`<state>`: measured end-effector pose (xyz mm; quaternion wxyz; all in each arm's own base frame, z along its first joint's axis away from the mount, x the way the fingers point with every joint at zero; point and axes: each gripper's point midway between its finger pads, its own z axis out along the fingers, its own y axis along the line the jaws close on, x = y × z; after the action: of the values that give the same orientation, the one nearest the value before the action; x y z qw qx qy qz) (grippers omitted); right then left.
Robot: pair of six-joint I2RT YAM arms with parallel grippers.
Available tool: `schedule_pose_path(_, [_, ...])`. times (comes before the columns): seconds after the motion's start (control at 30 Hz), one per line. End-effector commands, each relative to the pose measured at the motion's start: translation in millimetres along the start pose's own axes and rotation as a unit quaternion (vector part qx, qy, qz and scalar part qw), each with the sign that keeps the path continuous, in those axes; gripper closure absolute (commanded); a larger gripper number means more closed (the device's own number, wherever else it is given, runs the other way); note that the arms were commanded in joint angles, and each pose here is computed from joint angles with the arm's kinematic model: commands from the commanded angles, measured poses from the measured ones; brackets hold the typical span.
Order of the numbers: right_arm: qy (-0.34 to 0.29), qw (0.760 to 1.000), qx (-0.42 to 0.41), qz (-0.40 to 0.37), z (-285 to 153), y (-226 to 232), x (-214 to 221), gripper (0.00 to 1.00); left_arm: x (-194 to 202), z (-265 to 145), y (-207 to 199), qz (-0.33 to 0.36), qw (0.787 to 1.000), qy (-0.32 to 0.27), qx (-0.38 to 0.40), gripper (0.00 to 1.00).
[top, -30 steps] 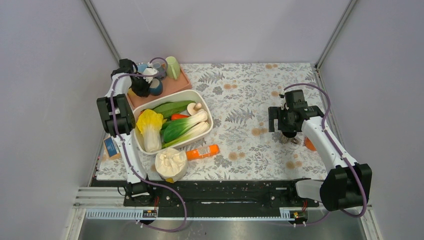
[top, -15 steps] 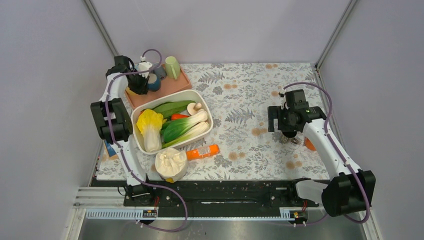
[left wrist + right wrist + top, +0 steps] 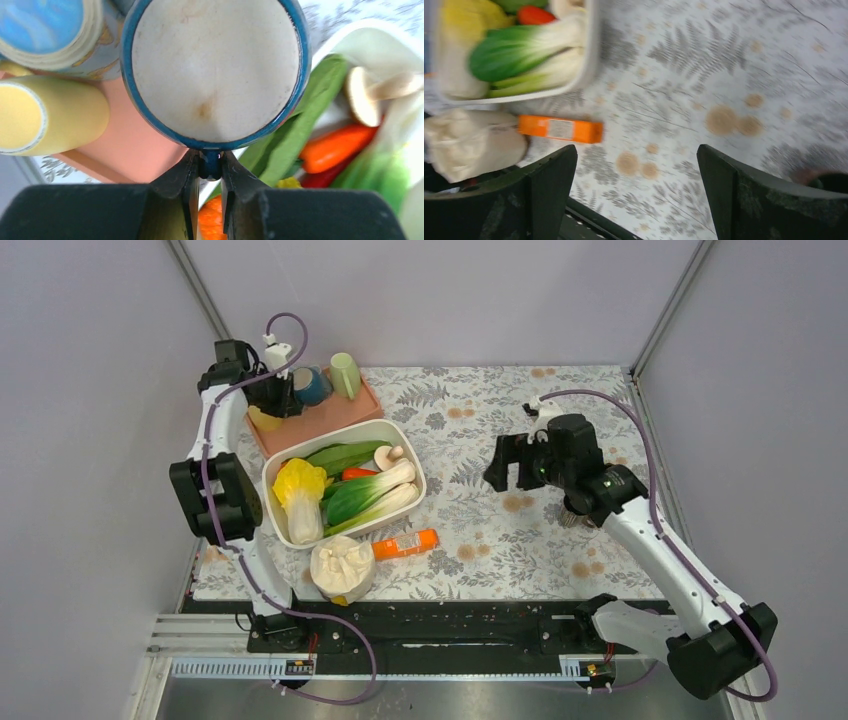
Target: Turn the mug right side up
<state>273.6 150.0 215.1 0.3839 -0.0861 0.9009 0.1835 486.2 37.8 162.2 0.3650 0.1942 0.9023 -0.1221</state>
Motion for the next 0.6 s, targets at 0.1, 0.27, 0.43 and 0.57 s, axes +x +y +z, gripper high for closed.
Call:
schedule_pose_path(0.1, [-0.222,0.93,-0.291,0.026,-27,146,-101,0.01,-93,-78,-110,0.003,0.98,-0.138,0.145,1.0])
schedule_pose_path(0.27, [-0.283,0.876,-0.383,0.083,-32,183,-134,0.01,-107,-100,-187,0.013,0.958,-0.15,0.245,1.0])
schedule_pose_path(0.43, [-0.304,0.836,-0.436,0.133,-28,199,-158,0.01,-108,-131,-262,0.027,0.926,-0.141,0.35,1.0])
schedule_pose_path(0.57, [-0.324,0.819,-0.448,0.157,-23,200,-170,0.0,-105,-155,-300,0.037,0.902,-0.139,0.408,1.0])
